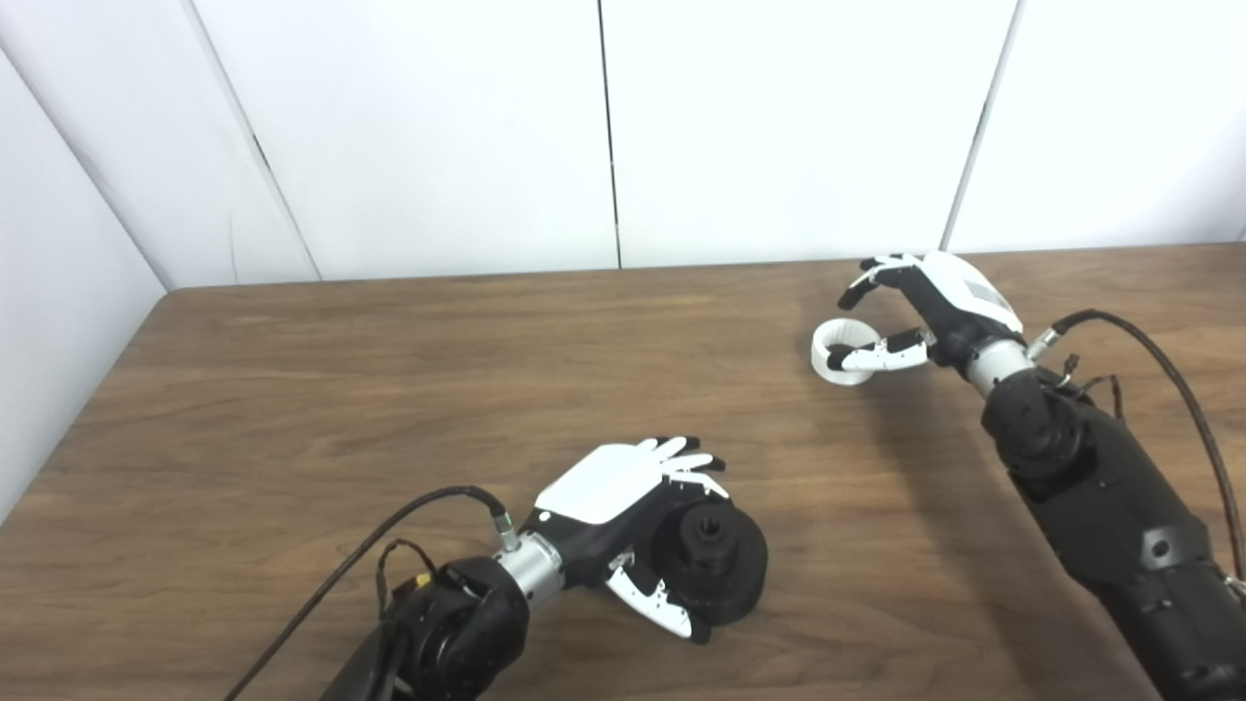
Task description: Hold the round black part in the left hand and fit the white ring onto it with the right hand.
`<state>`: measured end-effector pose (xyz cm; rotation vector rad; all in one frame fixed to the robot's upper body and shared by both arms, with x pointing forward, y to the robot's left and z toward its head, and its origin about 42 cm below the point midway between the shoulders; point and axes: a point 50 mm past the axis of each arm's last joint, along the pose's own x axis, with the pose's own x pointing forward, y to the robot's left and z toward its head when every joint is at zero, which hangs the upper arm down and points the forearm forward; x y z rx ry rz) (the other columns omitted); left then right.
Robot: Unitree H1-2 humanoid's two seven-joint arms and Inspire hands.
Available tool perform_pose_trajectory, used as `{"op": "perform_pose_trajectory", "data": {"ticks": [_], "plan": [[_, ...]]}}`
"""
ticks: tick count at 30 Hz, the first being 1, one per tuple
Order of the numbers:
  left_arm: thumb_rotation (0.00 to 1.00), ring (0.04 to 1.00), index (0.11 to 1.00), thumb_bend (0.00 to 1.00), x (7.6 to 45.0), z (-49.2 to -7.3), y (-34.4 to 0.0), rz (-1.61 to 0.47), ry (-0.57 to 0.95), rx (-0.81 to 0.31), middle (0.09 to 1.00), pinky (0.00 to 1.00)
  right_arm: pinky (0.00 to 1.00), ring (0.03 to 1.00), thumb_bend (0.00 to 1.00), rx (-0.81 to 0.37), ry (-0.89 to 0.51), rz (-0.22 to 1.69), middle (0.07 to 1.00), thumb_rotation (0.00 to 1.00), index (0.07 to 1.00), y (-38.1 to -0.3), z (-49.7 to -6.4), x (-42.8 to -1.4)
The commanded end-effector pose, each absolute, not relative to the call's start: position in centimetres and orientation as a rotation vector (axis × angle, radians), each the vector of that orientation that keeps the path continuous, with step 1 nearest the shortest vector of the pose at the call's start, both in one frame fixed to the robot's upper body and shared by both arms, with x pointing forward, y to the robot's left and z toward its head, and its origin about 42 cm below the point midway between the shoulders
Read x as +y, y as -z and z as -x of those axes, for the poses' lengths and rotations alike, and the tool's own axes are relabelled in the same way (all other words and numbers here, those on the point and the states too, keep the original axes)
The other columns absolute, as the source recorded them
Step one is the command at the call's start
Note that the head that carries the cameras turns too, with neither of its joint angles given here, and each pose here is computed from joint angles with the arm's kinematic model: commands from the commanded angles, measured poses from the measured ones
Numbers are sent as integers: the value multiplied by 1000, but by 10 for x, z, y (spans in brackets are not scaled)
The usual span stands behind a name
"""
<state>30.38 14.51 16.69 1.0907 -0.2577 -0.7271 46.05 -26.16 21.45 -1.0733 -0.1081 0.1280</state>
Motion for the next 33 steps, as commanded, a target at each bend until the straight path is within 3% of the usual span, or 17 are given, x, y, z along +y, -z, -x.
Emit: {"op": "perform_pose_trajectory", "data": {"ticks": [1, 16, 20, 25, 33], "plan": [[295, 1000, 700, 916, 148, -307, -169, -1122, 725, -255, 937, 1000, 871, 960, 713, -192, -84, 1090, 892, 283, 636, -247, -467, -263], [300, 1000, 699, 916, 149, -307, -168, -1125, 722, -256, 936, 1000, 857, 950, 742, -182, -88, 1091, 886, 323, 681, -247, -469, -264], [300, 1000, 700, 914, 149, -307, -168, -1122, 722, -260, 937, 1000, 875, 970, 796, -156, -114, 1105, 908, 401, 742, -248, -470, -265], [298, 1000, 701, 910, 149, -307, -169, -1117, 723, -258, 936, 999, 870, 969, 870, -137, -120, 1103, 911, 392, 781, -248, -471, -265], [300, 1000, 700, 917, 150, -307, -169, -1118, 720, -257, 937, 999, 869, 964, 900, -129, -126, 1109, 907, 387, 781, -245, -472, -265]]}}
